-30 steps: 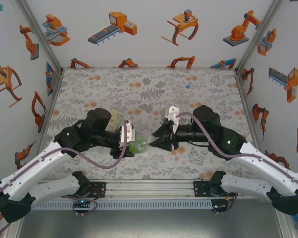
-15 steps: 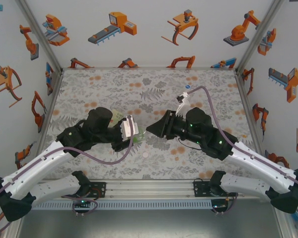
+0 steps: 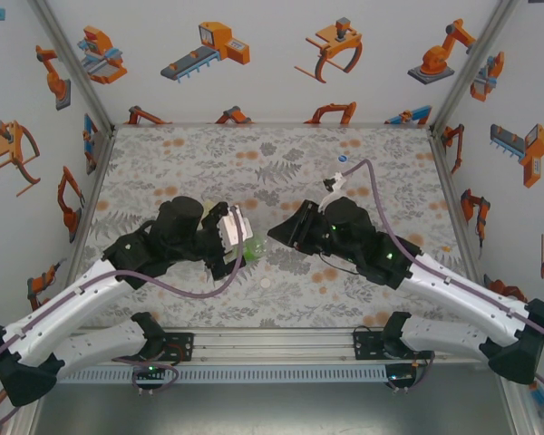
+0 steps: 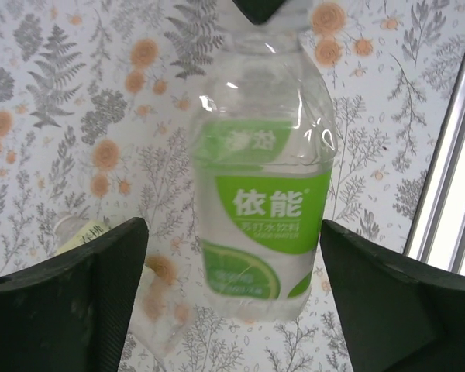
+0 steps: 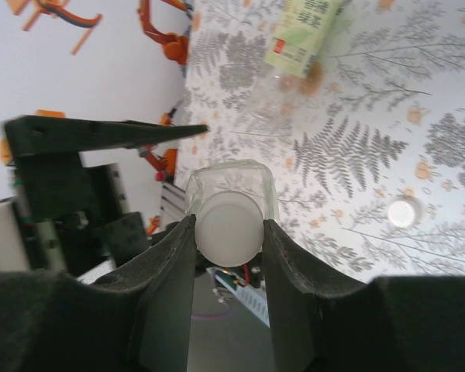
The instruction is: Screw on the bottle caps
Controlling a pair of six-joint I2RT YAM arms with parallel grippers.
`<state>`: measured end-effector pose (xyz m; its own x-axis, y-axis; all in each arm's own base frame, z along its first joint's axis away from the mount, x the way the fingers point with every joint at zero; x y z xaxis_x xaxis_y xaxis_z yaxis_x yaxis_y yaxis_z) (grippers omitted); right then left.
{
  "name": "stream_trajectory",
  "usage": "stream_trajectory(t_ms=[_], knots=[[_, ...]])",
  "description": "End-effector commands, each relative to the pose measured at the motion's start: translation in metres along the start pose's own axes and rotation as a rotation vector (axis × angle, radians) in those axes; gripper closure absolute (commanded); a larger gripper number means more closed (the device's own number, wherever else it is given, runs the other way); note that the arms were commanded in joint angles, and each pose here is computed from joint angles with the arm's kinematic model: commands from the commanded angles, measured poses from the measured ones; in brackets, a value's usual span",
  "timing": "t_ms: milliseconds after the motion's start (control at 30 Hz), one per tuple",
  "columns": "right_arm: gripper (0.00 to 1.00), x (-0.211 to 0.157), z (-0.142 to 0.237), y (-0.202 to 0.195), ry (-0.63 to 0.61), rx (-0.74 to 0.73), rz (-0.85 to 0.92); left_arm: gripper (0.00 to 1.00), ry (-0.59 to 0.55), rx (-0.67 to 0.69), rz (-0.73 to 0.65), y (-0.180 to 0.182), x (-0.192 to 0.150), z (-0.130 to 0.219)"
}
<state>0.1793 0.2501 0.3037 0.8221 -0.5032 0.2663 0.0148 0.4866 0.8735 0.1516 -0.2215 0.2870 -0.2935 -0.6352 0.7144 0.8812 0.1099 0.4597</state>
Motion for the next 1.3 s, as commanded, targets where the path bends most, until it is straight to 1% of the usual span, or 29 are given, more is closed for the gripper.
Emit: stream_trajectory(t_ms=[0,233,367,567,700,800,933,1000,1100,1267], knots=[[1.00,0.011,0.009,0.006,-0.050,-0.051,0.089,0.11,-0.030,0.044,0.041,0.006,0.004,0.003],[1.00,0.032,0.006,-0.010,-0.090,-0.238,0.306,0.10,-0.021,0.079,0.116,0.013,0.000,0.008],[1.00,0.051,-0.007,-0.013,-0.085,-0.339,0.426,0.10,0.012,0.142,0.222,0.023,-0.011,0.012],[1.00,0.084,-0.034,-0.011,-0.095,-0.424,0.579,0.11,0.055,0.263,0.427,0.040,-0.031,0.023],[1.00,0.107,-0.057,-0.019,-0.088,-0.493,0.646,0.13,0.092,0.312,0.514,0.044,-0.041,0.029],[1.00,0.127,-0.077,-0.025,-0.092,-0.529,0.671,0.15,0.110,0.330,0.565,0.044,-0.046,0.032],[1.00,0.156,-0.103,-0.034,-0.103,-0.523,0.654,0.15,0.155,0.380,0.673,0.048,-0.055,0.035],[1.00,0.168,-0.115,-0.037,-0.101,-0.524,0.653,0.15,0.178,0.378,0.711,0.048,-0.058,0.034],[1.00,0.185,-0.132,-0.040,-0.104,-0.528,0.661,0.16,0.201,0.362,0.743,0.045,-0.062,0.030],[1.00,0.208,-0.152,-0.044,-0.119,-0.548,0.666,0.17,0.200,0.350,0.760,0.042,-0.063,0.028]])
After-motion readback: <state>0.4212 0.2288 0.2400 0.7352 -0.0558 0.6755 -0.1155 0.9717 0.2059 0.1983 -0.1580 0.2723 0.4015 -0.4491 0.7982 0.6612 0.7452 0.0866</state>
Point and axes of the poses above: each hand's point on the last joint's axis, 136 mm out from that joint toward the fingers, its own z axis back along the fingers, its own y axis along the line the jaws close on, x = y × z, the point moved 5 cm from there along z, back along the fingers, and after that the axes turned 14 degrees about -z, right-handed, at the moved point
